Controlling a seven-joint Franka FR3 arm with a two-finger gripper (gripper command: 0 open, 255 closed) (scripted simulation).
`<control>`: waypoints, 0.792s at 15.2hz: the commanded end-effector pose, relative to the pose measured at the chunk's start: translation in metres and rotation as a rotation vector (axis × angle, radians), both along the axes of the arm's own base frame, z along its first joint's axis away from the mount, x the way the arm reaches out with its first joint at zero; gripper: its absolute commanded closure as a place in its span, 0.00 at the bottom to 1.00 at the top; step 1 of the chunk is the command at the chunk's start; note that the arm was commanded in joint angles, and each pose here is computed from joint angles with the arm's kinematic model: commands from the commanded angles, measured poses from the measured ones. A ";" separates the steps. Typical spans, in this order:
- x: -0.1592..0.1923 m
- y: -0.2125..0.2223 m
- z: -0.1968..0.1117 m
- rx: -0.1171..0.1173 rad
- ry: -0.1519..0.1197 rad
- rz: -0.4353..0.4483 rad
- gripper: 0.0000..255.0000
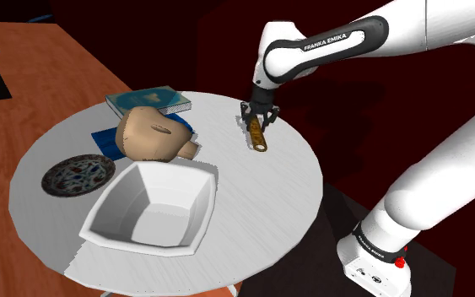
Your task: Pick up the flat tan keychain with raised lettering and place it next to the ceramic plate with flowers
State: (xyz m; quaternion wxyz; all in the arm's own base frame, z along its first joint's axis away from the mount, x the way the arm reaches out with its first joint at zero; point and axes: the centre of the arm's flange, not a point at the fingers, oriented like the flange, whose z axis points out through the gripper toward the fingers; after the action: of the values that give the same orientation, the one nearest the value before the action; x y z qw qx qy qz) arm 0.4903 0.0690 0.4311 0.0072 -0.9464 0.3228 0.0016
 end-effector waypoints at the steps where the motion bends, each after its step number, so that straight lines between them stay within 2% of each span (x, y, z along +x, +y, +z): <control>1: 0.006 0.027 0.000 0.000 0.000 -0.002 1.00; 12: 0.036 0.169 0.000 0.000 0.000 -0.002 1.00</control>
State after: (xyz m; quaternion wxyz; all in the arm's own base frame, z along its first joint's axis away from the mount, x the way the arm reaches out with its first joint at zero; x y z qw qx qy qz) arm 0.5188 0.2246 0.4313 0.0070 -0.9465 0.3226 0.0018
